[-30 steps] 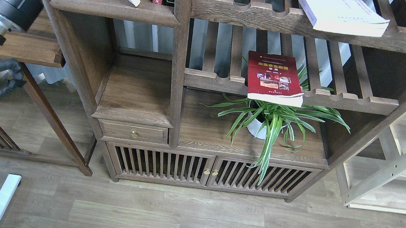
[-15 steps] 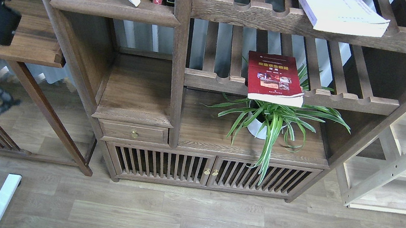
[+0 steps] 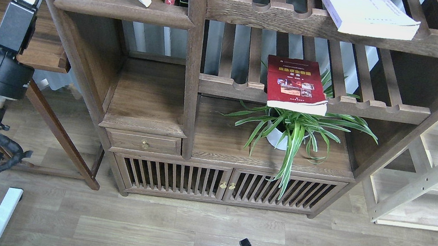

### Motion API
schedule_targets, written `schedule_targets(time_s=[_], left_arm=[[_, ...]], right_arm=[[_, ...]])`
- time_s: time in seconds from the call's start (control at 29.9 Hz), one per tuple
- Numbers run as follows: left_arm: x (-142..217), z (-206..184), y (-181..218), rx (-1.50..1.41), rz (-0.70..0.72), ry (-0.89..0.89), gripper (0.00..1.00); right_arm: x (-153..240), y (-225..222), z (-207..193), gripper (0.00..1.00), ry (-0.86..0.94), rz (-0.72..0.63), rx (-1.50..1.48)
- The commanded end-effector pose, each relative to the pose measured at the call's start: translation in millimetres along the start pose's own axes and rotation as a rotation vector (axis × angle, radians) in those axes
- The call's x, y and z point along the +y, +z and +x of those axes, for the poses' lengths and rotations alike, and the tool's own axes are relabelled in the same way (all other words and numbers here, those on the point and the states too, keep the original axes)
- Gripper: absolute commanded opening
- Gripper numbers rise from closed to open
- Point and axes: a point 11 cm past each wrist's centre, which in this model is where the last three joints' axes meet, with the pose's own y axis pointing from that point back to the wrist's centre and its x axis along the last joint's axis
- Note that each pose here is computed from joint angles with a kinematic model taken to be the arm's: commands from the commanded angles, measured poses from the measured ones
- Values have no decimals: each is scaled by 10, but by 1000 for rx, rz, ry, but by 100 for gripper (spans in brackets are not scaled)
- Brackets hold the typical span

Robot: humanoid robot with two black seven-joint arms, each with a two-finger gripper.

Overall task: Organize books on shelf
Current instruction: 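Raise the right gripper toward the red book on the middle shelf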

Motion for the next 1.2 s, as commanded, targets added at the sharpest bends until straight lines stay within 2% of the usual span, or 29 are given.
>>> schedule_targets(time_s=[0.0,0.23,0.33,0.43,0.57,0.67,0.84,1.17], left_arm=[[11,9,-6,44,-28,11,99],[143,57,-196,123,-42,58,98],[154,60,-271,139,-44,65,98],[175,85,-328,142,-14,75,99],[210,108,-357,146,-4,86,99],[318,126,-487,163,28,109,99],[376,162,-610,182,50,132,99],[512,180,-733,225,41,173,99]], right_arm=[[39,-290,48,99,11,-4,79],[455,-551,359,99,112,-26,157],[444,-732,318,99,104,-25,202],[290,-973,132,99,55,-28,281],[-67,-1057,-273,99,-63,-7,292],[-350,-694,-693,99,-200,-4,164],[-693,-424,-1393,99,-383,80,-20],[-760,-541,-1528,99,-402,111,-17]])
